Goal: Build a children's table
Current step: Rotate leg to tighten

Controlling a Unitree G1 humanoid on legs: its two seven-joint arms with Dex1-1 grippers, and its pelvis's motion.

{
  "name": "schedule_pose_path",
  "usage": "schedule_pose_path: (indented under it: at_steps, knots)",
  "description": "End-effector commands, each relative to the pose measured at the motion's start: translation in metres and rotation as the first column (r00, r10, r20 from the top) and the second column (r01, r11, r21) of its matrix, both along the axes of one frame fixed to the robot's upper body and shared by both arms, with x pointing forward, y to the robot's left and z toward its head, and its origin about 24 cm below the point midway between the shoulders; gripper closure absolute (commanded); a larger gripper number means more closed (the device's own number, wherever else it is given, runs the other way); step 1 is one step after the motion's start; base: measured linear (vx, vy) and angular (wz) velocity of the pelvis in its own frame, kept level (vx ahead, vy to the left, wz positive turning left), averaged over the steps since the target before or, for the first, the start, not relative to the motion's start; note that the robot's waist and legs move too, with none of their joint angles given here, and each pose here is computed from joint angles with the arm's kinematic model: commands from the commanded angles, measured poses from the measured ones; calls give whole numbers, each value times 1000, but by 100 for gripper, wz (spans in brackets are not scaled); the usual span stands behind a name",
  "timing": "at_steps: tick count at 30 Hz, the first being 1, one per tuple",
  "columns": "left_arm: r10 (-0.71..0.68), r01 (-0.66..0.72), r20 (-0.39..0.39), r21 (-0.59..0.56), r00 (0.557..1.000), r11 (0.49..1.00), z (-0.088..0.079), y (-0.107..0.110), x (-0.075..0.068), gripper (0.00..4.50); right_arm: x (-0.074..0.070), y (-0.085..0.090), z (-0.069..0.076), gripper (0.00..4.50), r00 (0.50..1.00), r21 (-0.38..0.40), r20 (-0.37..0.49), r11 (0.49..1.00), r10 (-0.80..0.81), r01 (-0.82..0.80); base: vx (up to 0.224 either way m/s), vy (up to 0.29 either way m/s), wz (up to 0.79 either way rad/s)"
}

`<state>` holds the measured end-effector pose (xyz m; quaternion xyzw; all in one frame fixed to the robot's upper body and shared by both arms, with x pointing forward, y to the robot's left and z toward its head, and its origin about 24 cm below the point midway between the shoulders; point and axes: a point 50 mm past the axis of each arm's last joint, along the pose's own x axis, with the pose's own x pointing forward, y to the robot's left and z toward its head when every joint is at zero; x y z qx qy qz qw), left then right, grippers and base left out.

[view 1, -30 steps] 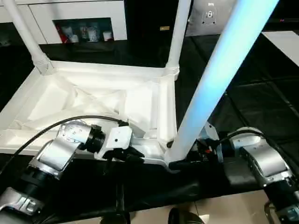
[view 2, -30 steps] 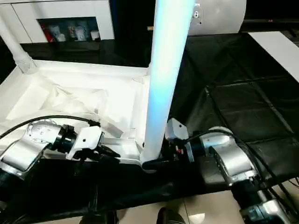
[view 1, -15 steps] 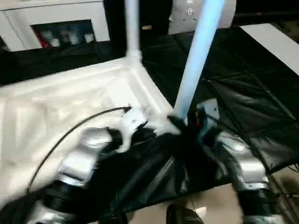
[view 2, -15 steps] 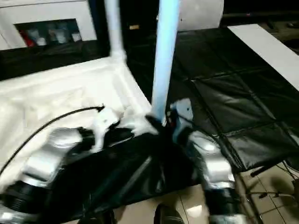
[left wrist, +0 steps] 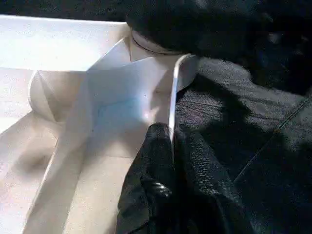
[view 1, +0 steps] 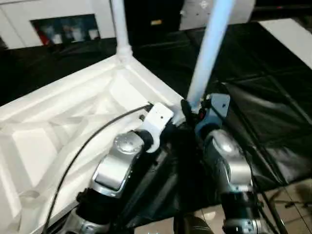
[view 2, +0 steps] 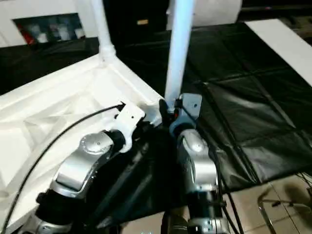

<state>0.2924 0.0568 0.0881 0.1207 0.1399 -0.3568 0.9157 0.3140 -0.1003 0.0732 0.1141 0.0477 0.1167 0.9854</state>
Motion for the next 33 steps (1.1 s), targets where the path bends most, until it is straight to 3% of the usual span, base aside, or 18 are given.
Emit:
schedule_pose_path:
  at_steps: [1,5,11,17,18,26,29,33]
  knots:
    - [0,0,85,1,996,1000,16,4,2,450,-6,8,-2,91,996,-8,12,996,87,-87,0,0,0]
    - [-79,77,64,34,995,996,10,21,-1,450,-14,-14,7,56,977,-47,90,981,193,-190,0,0,0]
    - [-200,197,30,90,979,976,3,39,-6,450,-25,-26,16,8,907,-132,127,913,403,-387,0,0,0]
    - [-437,441,-58,162,898,883,-3,66,-15,450,-38,-49,21,8,728,-248,43,713,684,-656,0,0,0]
    - [-496,504,-91,181,864,845,-4,73,-19,450,-40,-53,22,8,683,-258,10,662,731,-704,0,0,0]
    - [-650,680,-198,214,733,702,-4,93,-22,450,-44,-59,22,8,448,-280,-148,397,882,-874,0,0,0]
    - [-647,677,-201,243,735,694,-4,97,-18,450,-42,-59,22,8,422,-288,-162,366,892,-885,0,0,0]
    - [-604,636,-199,259,772,727,-6,100,-10,450,-42,-57,21,8,394,-278,-172,339,903,-899,0,0,0]
